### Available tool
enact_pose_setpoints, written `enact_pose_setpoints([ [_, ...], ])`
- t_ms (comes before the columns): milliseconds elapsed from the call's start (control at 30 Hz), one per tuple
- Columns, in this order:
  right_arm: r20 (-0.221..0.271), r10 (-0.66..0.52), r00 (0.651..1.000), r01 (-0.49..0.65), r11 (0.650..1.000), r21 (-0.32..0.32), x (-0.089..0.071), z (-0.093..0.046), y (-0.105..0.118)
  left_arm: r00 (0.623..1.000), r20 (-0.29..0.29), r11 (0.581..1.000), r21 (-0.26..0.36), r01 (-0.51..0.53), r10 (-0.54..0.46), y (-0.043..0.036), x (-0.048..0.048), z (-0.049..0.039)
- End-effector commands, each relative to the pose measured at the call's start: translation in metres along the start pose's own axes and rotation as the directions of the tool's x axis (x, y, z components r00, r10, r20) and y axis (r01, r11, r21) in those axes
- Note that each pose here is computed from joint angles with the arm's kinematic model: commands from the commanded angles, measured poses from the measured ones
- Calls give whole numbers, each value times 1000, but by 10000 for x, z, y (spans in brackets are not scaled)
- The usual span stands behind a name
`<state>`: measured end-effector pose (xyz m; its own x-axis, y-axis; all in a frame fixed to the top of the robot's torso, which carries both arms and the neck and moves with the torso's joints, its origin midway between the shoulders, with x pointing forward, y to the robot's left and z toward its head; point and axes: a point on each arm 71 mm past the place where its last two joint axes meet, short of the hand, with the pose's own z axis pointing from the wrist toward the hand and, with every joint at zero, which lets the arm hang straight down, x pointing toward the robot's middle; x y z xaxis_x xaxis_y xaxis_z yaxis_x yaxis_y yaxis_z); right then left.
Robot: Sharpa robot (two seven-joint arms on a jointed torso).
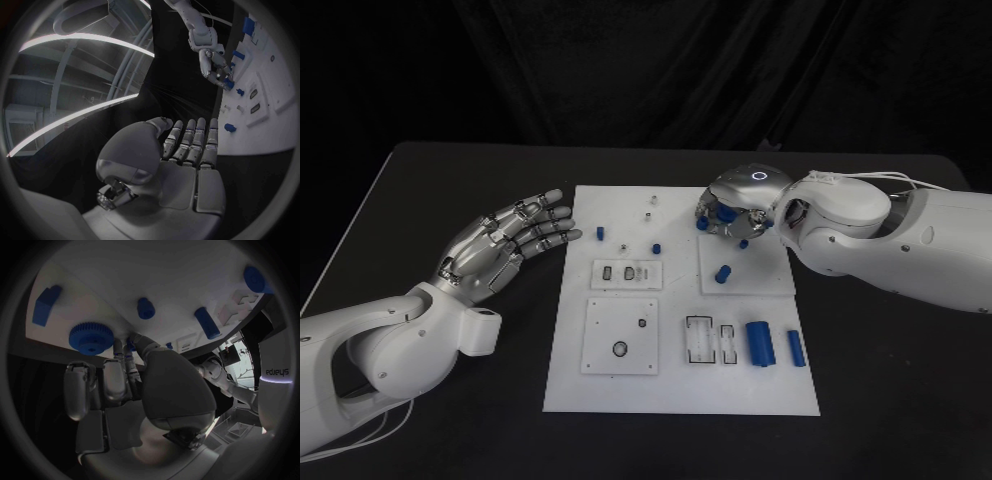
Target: Assemble the parts on the task board
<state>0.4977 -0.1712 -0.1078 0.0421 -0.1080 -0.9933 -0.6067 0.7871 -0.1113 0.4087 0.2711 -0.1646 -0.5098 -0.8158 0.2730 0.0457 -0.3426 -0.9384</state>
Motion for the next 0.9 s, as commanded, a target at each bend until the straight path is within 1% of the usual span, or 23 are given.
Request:
enact_pose_setpoints([
  [33,11,25,1000,-25,999,-26,36,3,27,1000,-13,965,261,18,-15,-188,6,-13],
  [133,17,29,999,-28,999,-33,40,6,33,1000,-13,966,259,17,-14,-185,0,-11],
  [400,75,46,996,-42,998,-45,9,0,28,1000,-10,967,254,15,-13,-179,-17,-11],
  [667,95,55,994,-53,998,-25,-16,-19,5,1000,-6,968,250,11,-10,-176,-36,-14],
  [900,111,64,992,-63,998,-12,-104,1,-6,1000,-2,969,247,7,-7,-176,-48,-21],
])
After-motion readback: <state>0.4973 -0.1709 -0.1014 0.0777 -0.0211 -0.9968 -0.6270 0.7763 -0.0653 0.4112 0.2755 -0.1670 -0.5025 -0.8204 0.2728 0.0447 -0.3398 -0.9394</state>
